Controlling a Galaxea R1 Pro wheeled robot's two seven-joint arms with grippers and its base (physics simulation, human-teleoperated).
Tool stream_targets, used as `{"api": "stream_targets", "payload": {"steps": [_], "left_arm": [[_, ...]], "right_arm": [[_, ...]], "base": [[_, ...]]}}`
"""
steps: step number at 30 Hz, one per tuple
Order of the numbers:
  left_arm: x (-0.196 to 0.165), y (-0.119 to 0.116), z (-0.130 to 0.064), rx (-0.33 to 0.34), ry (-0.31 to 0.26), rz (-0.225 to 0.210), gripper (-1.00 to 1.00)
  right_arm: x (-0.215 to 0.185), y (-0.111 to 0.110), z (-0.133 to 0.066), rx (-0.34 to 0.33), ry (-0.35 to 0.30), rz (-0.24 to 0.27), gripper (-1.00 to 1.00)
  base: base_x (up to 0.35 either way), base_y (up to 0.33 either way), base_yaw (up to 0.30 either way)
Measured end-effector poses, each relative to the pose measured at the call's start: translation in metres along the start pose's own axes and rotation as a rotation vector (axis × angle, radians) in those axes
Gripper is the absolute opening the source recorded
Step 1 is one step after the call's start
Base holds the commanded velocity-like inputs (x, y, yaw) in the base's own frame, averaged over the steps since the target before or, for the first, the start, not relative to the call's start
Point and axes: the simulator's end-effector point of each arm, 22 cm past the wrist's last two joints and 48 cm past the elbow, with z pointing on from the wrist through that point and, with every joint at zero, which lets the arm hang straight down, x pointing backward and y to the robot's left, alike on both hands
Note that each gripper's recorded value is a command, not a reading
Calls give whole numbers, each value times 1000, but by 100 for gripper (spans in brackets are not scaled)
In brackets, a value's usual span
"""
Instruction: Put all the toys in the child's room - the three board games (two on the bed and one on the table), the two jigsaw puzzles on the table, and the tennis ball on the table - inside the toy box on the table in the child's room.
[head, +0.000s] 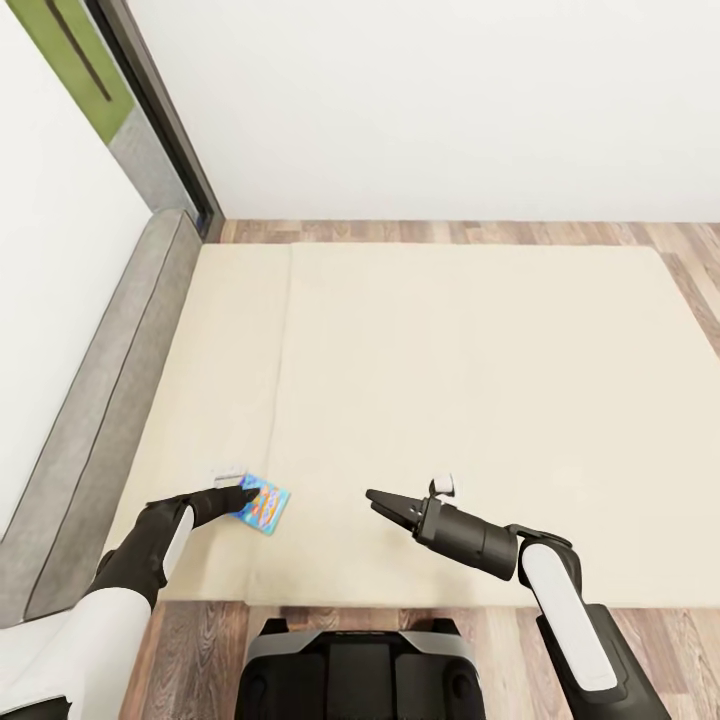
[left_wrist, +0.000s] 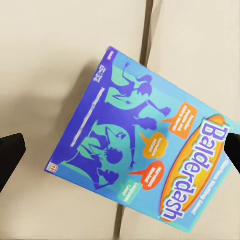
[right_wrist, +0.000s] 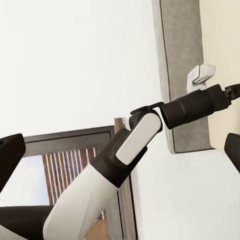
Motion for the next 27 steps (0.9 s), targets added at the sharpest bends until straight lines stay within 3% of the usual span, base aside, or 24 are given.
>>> {"api": "stream_targets", "payload": {"steps": [27], "left_arm": [[11,2,10,9,15,0,100]], "right_arm": [[7,-11,4,-5,3,38,100]], "base": [[0,0,29]]}}
